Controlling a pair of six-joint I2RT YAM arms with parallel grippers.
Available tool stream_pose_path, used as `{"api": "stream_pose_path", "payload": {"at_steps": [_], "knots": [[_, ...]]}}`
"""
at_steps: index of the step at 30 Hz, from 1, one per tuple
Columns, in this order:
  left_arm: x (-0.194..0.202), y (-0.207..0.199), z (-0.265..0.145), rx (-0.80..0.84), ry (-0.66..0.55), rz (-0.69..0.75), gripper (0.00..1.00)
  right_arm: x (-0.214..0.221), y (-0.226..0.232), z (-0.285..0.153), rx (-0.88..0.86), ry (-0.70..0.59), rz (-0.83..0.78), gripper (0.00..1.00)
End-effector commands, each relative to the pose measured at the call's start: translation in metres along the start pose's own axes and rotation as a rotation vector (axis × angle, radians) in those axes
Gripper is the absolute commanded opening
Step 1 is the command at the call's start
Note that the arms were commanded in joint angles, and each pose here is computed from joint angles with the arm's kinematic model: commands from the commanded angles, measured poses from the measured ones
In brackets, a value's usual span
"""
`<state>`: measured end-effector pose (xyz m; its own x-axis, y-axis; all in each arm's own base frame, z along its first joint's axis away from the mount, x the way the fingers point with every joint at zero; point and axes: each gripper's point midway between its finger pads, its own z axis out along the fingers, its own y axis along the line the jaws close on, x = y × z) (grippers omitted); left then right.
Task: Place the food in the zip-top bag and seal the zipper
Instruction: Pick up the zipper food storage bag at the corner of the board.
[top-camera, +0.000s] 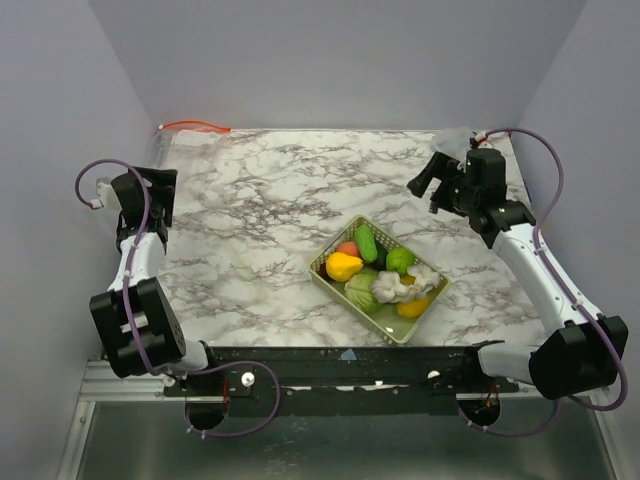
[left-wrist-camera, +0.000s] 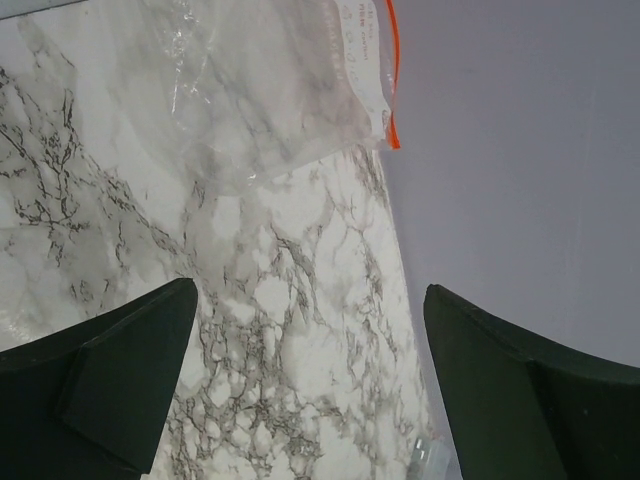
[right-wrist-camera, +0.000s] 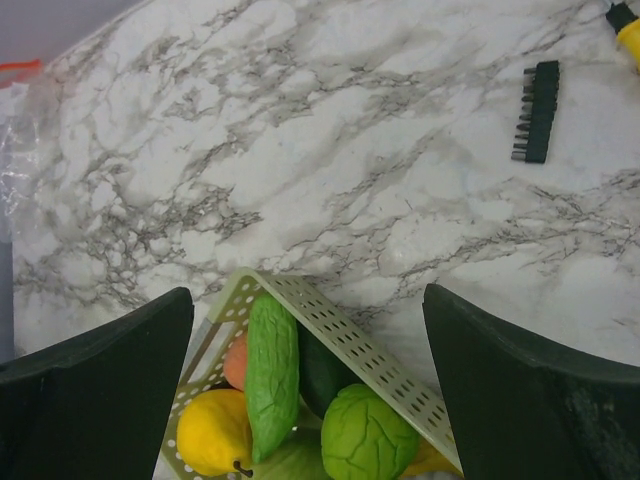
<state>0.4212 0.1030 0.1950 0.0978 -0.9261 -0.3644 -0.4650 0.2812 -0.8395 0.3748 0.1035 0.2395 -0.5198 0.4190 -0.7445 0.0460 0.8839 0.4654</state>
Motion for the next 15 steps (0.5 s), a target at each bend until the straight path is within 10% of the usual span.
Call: {"api": "stream_pose_path", "payload": {"at_steps": [1,15], "knots": [[-0.020,-0.009,0.022,0.034,-0.088,-0.077,0.99,0.022,-0.006,0.002,0.042,0.109,0.052,1.00],[0.011,0.024,0.102,-0.153,0.031,-0.225,0.98,0.014,-0.012,-0.017,0.071,0.059,0.038,1.00]]}}
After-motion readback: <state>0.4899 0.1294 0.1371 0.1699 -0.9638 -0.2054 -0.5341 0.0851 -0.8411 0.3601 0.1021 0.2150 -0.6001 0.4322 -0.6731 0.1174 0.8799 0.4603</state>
